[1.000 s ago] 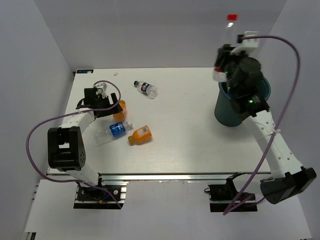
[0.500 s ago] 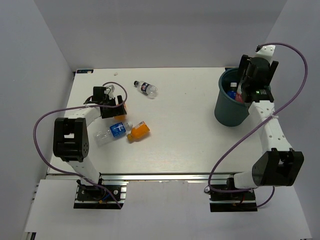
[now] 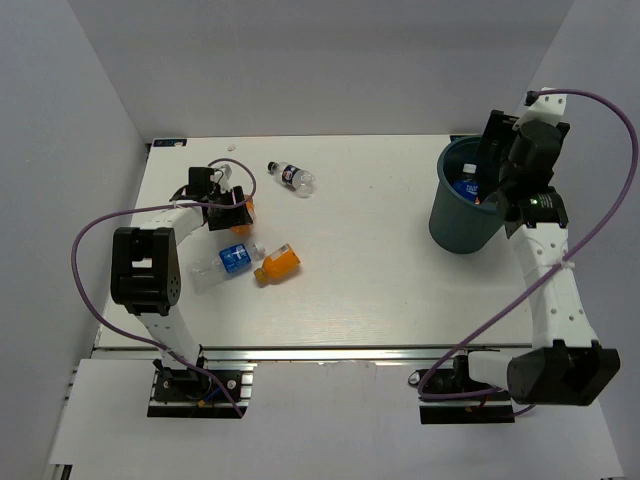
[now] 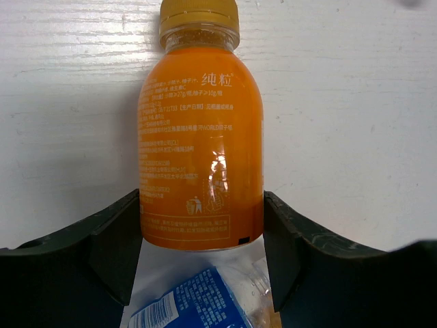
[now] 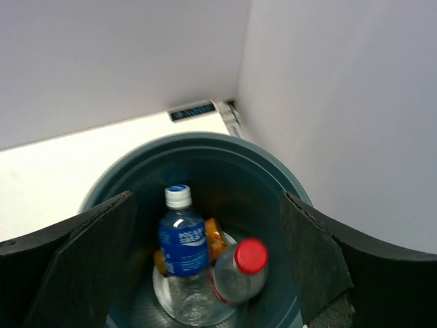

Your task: Put the plastic bottles in the bin

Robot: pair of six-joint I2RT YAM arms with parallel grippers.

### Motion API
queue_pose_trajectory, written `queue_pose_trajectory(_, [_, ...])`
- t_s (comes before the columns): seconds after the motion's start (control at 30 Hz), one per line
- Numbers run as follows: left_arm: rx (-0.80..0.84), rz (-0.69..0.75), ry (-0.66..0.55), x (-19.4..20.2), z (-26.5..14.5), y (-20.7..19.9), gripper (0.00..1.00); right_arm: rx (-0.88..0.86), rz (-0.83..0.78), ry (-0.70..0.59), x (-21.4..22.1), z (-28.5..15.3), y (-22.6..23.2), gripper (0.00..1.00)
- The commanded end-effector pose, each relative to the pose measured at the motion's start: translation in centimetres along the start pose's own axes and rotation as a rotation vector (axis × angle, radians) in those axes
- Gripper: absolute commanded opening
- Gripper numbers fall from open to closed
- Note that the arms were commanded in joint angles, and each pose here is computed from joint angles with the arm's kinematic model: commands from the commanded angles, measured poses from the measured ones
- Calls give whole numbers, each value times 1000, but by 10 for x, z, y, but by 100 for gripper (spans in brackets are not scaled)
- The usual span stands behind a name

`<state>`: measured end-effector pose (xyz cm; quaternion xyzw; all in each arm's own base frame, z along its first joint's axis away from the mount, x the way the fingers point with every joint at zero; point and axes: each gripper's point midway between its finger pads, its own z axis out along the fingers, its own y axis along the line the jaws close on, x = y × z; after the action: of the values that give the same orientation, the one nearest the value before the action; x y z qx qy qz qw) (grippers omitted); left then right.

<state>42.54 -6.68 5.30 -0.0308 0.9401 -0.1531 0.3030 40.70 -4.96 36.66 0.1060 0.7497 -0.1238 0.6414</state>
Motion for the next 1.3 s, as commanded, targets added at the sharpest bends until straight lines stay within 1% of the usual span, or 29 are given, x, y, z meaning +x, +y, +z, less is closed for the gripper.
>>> queue_pose_trajectory(0.0, [43, 27, -43, -21, -10, -14, 45, -163, 19, -85, -29, -26, 20, 89])
queue_pose_trajectory(0.03, [50, 35, -60, -29, -14, -17, 42, -309, -14, -109, -35, -39, 41, 89])
queue_pose_trajectory(0.07, [67, 48, -73, -35, -19, -22, 36, -396, -29, -121, -38, -48, 54, 89])
queue_pose_trajectory(0.1, [93, 90, -102, -45, -29, -30, 28, -497, -50, -116, -36, -58, 70, 89])
queue_pose_trajectory(0.13, [126, 118, -118, -51, -36, -38, 26, -688, -66, -109, -33, -78, 101, 89])
queue_pose_trajectory(0.17, [200, 173, -146, -61, -47, -55, 25, -789, -78, -112, -37, -92, 116, 89])
queue_pose_trajectory(0.2, [253, 217, -186, -69, -64, -70, 25, -885, -96, -83, -30, -104, 129, 89])
queue_pose_trajectory(0.23, [313, 267, -212, -72, -74, -87, 24, -1067, -100, -75, -25, -128, 156, 89])
queue_pose_trajectory(0.27, [404, 319, -225, -70, -86, -107, 24, -1156, -104, -69, -19, -141, 169, 89])
queue_pose_trajectory(0.3, [463, 415, -265, -70, -103, -131, 23, -1241, -128, -76, -14, -154, 181, 89])
queue_pose_trajectory(0.33, [508, 462, -285, -68, -112, -147, 23, -1399, -217, -126, -5, -181, 204, 89])
queue_pose_trajectory(0.4, [616, 568, -279, -48, -125, -178, 23, -1517, -349, -177, 18, -203, 226, 89])
queue_pose_trajectory(0.43, [673, 617, -274, -34, -137, -201, 22, -1581, -492, -234, 37, -217, 241, 89])
queue_pose_trajectory(0.47, [702, 644, -271, -26, -142, -211, 20, -1610, -568, -260, 47, -222, 245, 89])
queue_pose_trajectory(0.5, [761, 664, -241, -8, -146, -225, 18, -1641, -643, -285, 58, -225, 248, 89])
queue_pose_trajectory(0.53, [789, 683, -257, -4, -155, -233, 18, -1675, -759, -336, 73, -227, 252, 89])
queue_pose_trajectory(0.6, [832, 700, -248, 13, -165, -248, 18, -1649, -839, -379, 81, -219, 256, 89])
queue_pose_trajectory(0.63, [837, 700, -231, 19, -164, -250, 18, -1643, -846, -369, 85, -218, 255, 89])
queue_pose_trajectory(0.67, [860, 707, -226, 27, -171, -259, 18, -1623, -876, -422, 81, -216, 257, 89])
queue_pose_trajectory(0.73, [872, 705, -213, 37, -173, -265, 18, -1617, -900, -477, 84, -221, 257, 89])
queue_pose_trajectory(0.77, [891, 693, -206, 42, -177, -270, 18, -1616, -948, -553, 83, -223, 258, 89])
queue_pose_trajectory(0.8, [914, 702, -193, 50, -179, -278, 18, -1621, -974, -582, 87, -226, 258, 89])
queue_pose_trajectory(0.9, [912, 707, -173, 60, -180, -284, 17, -1639, -1032, -626, 98, -236, 256, 89])
queue_pose_trajectory(0.97, [911, 703, -167, 64, -181, -286, 17, -1662, -1046, -620, 103, -239, 255, 89])
queue_pose_trajectory(1.03, [933, 714, -166, 68, -184, -291, 17, -1711, -1066, -591, 115, -242, 254, 89])
queue_pose_trajectory(1.17, [983, 741, -170, 79, -195, -299, 17, -1735, -1081, -528, 130, -237, 261, 89])
queue_pose_trajectory(1.27, [990, 749, -181, 80, -202, -301, 17, -1776, -1107, -490, 140, -238, 266, 89])
